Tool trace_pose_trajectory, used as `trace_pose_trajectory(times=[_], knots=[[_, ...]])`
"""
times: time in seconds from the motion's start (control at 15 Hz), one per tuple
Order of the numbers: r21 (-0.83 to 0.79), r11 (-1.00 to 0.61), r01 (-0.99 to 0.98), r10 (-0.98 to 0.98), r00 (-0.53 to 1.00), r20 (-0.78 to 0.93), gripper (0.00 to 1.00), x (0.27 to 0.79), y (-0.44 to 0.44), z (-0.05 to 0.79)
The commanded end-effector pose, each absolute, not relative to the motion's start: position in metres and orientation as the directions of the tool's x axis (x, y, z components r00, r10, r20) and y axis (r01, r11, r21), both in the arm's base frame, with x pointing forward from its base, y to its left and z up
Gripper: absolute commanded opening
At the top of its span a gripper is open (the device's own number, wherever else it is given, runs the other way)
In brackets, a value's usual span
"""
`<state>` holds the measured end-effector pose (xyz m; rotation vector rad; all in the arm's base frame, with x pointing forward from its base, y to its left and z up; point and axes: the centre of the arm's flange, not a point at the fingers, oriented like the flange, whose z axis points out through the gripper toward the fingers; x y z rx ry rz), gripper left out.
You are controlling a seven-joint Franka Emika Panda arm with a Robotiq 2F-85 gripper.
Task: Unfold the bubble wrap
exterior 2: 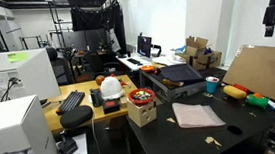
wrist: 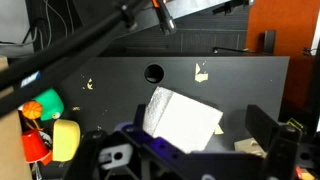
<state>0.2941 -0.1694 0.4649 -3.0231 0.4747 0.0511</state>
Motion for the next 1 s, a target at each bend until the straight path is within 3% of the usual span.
trace_pose_trajectory(times=[0.0, 0.6, 0.93], knots=[[-0.075, -0.949, -0.307, -0.305, 0.951, -0.045, 1.00, 0.294, -0.169, 0.465], [-0.078, -0.946, -0.314, -0.310, 0.949, -0.052, 1.00, 0.292, -0.161, 0.464], [-0.135, -0.925, -0.354, -0.349, 0.935, -0.061, 1.00, 0.319, -0.164, 0.443]])
